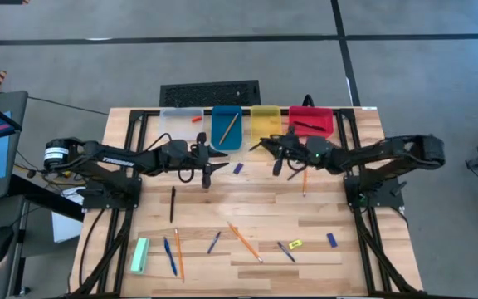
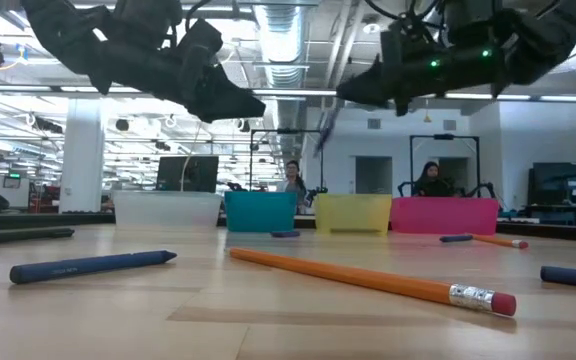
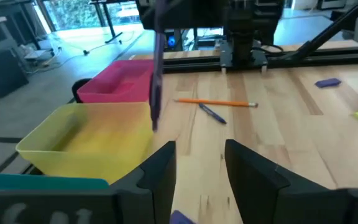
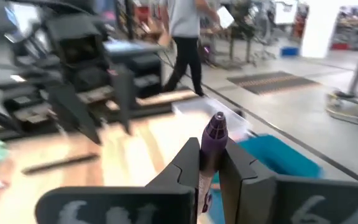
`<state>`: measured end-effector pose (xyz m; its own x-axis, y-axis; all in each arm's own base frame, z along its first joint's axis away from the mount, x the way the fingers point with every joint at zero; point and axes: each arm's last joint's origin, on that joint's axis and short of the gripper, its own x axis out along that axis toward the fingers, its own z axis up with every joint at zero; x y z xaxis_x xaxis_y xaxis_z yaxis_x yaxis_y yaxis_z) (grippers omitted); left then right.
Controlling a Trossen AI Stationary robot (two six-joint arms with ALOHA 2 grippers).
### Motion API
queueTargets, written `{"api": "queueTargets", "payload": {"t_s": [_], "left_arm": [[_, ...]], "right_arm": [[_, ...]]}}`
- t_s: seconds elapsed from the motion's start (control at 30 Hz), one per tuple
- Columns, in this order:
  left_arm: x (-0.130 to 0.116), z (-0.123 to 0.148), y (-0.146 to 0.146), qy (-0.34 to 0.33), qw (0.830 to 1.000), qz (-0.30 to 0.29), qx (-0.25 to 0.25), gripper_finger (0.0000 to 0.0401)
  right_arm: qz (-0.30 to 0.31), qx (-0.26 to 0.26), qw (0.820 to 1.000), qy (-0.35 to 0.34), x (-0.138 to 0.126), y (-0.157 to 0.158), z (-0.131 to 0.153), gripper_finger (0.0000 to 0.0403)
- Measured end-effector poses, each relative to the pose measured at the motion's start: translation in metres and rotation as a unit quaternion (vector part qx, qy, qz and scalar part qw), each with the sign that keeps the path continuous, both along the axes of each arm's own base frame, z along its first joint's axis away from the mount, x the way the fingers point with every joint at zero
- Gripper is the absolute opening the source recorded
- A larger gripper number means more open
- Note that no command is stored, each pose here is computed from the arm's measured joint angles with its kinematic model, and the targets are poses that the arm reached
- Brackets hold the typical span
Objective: Sort crayons/erasers/pens/pencils in bins
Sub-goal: Put the violet pen into the red bin
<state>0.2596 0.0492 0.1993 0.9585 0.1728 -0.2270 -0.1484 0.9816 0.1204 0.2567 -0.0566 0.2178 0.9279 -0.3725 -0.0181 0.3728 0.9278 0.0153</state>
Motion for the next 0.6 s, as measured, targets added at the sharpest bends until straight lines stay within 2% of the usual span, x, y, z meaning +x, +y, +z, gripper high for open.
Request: {"api": "queueTargets", "payload": {"t_s": [0.17,0.3,0.47,0.6], "left_arm": [[-0.001,-0.002,0.005,0.010,1.000,0.009,-0.001,0.0096],[-0.003,-0.002,0.010,0.009,1.000,0.016,-0.003,0.0059],[-0.004,-0.001,0.016,0.005,1.000,0.014,-0.010,0.0010],[-0.004,-0.002,0.019,0.003,1.000,0.013,-0.020,0.0004]], "right_arm": [[-0.034,-0.013,0.998,0.056,-0.024,-0.011,0.013,0.0039],[-0.070,-0.024,0.989,0.128,-0.038,-0.018,0.030,0.0039],[-0.108,-0.053,0.962,0.244,-0.048,-0.024,0.051,0.0039],[-0.124,-0.063,0.933,0.331,-0.058,-0.034,0.059,0.0039]]}}
